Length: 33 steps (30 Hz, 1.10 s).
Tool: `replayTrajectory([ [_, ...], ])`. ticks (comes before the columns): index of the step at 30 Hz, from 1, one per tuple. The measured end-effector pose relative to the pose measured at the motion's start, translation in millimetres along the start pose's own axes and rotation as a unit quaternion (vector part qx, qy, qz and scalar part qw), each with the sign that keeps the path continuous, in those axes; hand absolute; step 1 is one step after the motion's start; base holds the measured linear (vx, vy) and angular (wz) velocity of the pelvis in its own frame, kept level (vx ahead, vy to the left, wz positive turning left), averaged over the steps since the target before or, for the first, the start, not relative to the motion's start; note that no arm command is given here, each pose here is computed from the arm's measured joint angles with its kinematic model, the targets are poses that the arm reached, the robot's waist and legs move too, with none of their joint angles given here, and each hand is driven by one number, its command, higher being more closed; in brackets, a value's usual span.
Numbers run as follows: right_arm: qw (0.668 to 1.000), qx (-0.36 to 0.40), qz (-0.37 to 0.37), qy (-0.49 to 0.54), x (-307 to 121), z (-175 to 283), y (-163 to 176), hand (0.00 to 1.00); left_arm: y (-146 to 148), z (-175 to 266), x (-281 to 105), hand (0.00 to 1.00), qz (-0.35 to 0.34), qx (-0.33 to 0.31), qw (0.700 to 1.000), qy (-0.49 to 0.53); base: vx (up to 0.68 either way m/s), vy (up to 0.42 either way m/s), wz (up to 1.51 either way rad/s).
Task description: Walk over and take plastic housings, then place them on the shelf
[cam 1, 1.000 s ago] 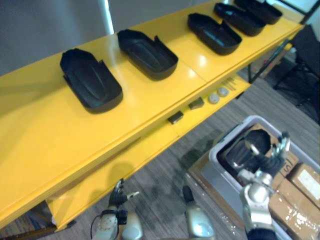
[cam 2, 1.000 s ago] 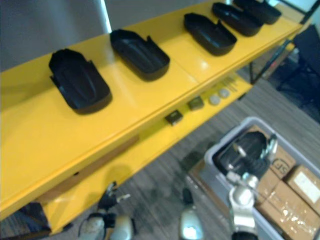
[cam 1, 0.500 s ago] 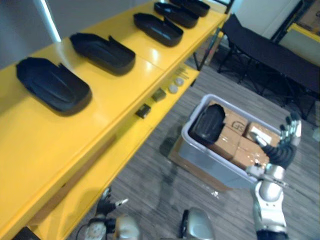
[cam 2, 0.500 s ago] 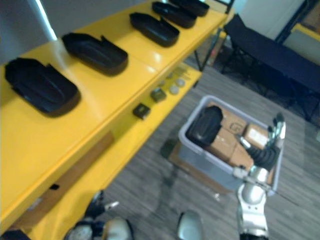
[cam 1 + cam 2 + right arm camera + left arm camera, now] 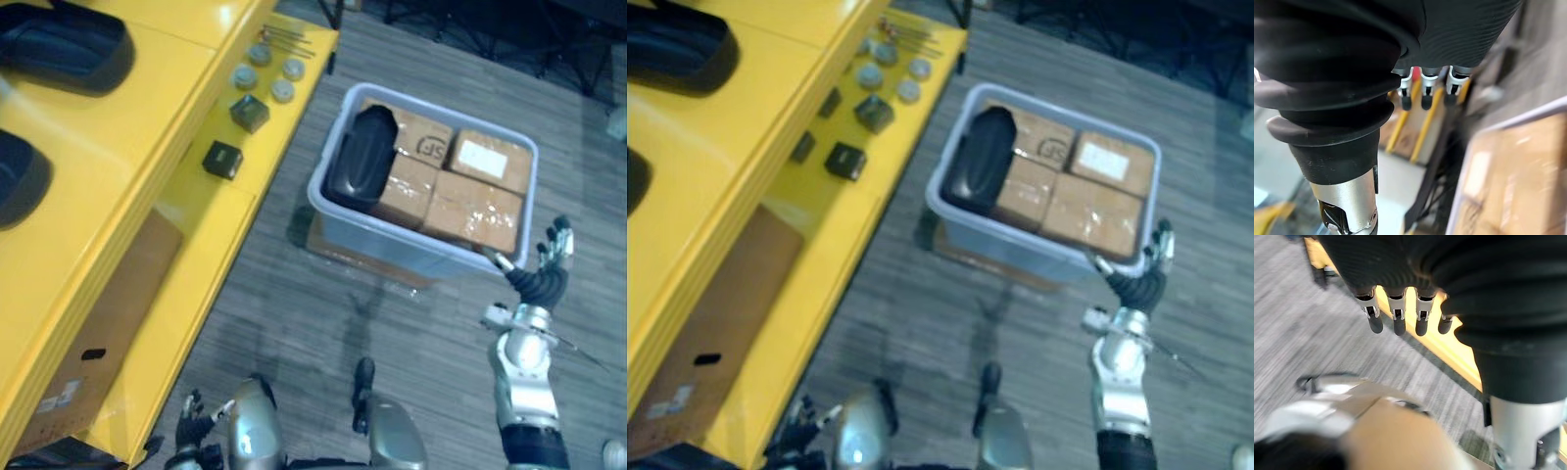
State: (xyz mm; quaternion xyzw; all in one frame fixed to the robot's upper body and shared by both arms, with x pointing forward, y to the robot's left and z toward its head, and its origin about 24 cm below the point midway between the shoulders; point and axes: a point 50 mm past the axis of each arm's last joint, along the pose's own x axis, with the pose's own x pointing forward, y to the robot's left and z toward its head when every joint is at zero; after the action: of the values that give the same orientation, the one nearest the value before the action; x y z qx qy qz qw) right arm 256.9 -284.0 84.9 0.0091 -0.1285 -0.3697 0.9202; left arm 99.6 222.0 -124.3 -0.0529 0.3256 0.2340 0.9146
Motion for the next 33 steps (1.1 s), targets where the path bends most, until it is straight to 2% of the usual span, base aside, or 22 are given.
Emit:
replayTrajectory([
  [3,0.998,0.007,-0.05,0.036,19.8,-6.1,-1.2,0.0,-2.0,5.7,2.3,0.0,0.001,-0.001,1.0,-0.009,-0.09,0.034,0.09],
  [7,0.997,0.008,-0.068,0.042,53.5,4.7,4.4,0.0,-9.9,14.1,8.1,0.0,-0.013,-0.012,1.0,-0.02,-0.02,0.064,0.3],
  [13,0.995,0.023,-0.095,-0.008,120.5,68.9,8.2,0.0,-21.7,13.0,11.5,0.0,-0.048,-0.015,0.999,-0.009,0.0,0.087,0.32],
  [17,0.993,0.024,-0.108,-0.033,144.6,106.6,7.6,0.0,-22.2,1.5,9.0,0.0,-0.055,-0.021,0.998,0.018,-0.02,0.056,0.14],
  [21,0.992,0.019,-0.119,-0.049,159.5,140.0,3.8,0.0,-29.7,-6.1,5.7,0.0,-0.085,-0.013,0.996,0.035,-0.04,0.055,0.19],
  [33,0.988,-0.02,-0.151,0.036,170.1,136.0,-8.3,0.0,-45.4,-22.5,-1.4,0.0,-0.129,-0.015,0.989,0.071,-0.03,0.031,0.07],
])
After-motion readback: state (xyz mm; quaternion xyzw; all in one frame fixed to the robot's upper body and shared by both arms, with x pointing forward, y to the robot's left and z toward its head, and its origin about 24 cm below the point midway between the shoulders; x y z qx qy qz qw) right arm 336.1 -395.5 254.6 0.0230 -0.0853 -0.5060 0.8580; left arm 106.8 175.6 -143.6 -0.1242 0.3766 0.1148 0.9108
